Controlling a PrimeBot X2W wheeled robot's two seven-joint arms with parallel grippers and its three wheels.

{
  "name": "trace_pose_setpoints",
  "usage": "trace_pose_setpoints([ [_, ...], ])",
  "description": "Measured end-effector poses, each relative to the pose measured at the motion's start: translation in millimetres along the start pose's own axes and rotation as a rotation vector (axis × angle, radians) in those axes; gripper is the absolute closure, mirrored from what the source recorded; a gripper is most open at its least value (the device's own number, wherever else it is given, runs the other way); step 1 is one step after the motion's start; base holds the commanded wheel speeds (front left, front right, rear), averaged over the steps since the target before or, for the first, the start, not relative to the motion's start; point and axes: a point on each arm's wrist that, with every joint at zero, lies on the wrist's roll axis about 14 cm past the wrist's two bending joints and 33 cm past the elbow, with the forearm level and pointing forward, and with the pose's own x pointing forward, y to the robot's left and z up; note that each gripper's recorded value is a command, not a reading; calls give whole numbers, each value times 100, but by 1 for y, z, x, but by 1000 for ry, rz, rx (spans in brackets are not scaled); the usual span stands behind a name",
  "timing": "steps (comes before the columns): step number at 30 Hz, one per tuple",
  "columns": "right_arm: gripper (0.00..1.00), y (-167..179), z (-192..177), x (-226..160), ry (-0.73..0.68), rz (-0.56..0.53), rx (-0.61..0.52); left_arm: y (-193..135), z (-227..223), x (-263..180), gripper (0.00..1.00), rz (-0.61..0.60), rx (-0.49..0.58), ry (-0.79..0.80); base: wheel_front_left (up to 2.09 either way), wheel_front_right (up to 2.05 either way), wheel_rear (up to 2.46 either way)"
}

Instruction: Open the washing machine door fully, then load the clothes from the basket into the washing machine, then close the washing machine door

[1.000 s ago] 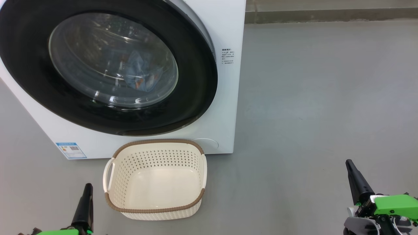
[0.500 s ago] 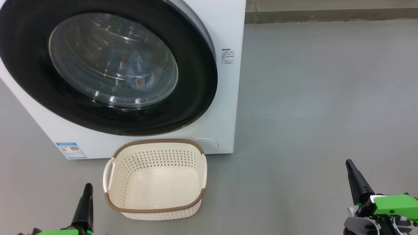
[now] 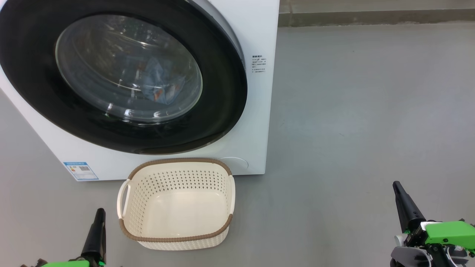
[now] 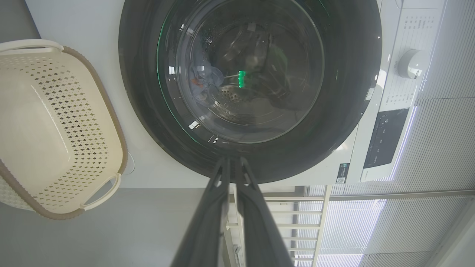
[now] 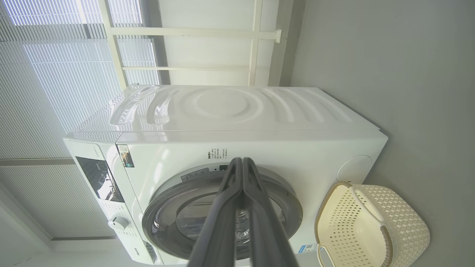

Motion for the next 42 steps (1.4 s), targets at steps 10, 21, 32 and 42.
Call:
trace_pose_setpoints([
  [10, 100, 0, 0, 0, 0, 0, 0, 0, 0, 0, 100, 0, 0, 0, 0, 0, 0],
  [21, 100, 0, 0, 0, 0, 0, 0, 0, 0, 0, 100, 0, 0, 0, 0, 0, 0],
  [32, 100, 0, 0, 0, 0, 0, 0, 0, 0, 0, 100, 0, 0, 0, 0, 0, 0],
  [42, 100, 0, 0, 0, 0, 0, 0, 0, 0, 0, 100, 0, 0, 0, 0, 0, 0],
])
